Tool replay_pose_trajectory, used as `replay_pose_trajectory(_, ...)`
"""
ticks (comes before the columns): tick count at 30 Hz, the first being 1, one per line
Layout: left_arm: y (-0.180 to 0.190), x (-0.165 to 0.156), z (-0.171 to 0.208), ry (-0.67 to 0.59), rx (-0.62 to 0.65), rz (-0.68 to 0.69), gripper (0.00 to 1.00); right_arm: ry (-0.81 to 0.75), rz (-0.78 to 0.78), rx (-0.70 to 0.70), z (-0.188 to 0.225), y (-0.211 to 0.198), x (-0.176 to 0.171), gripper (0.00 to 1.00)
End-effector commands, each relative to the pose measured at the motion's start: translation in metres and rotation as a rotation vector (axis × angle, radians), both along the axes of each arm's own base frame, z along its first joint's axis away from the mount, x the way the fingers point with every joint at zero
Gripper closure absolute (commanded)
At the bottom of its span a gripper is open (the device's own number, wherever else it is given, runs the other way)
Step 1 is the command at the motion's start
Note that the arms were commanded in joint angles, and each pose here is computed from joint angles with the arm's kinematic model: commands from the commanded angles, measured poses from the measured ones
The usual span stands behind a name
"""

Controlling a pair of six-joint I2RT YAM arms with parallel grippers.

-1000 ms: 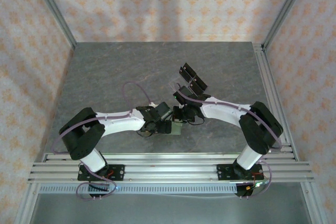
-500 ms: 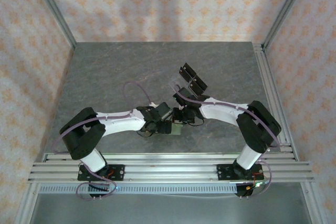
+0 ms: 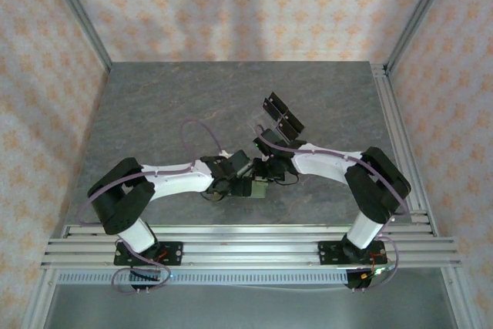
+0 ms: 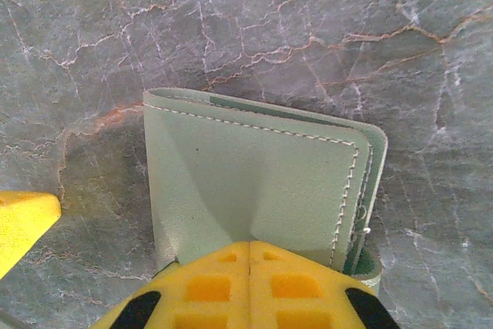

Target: Put the credit cards into the card holder

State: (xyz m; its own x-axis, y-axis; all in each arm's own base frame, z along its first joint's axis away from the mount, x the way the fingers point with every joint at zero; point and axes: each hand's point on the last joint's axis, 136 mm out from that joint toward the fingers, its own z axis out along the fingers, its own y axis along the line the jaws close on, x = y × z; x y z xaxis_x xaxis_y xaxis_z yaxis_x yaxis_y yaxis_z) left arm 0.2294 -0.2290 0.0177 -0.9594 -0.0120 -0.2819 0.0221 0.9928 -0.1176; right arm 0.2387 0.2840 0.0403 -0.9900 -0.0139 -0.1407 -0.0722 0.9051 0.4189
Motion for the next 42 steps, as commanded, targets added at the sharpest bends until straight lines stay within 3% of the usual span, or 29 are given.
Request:
replay_pose_trajectory(1,-0.003,-0.005,-0.019,0.035,0.009,0.003,0.08,-0.007,-0.011,0.002,-0.001,0.005,0.006,1.0)
replay_pose_trajectory(11,-0.004,-0.006,-0.02,0.038,0.005,0.002,0.08,0.032,-0.002,-0.012,-0.017,0.006,0.001,1.0)
replay_pose_trajectory(31,-0.005,-0.005,-0.019,0.038,0.005,0.003,0.08,0.04,0.088,-0.226,-0.055,-0.02,-0.047,1.0)
replay_pose_trajectory(42,-0.007,-0.004,-0.016,0.036,0.011,-0.003,0.09,-0.064,0.042,-0.076,0.004,0.009,-0.023,1.0)
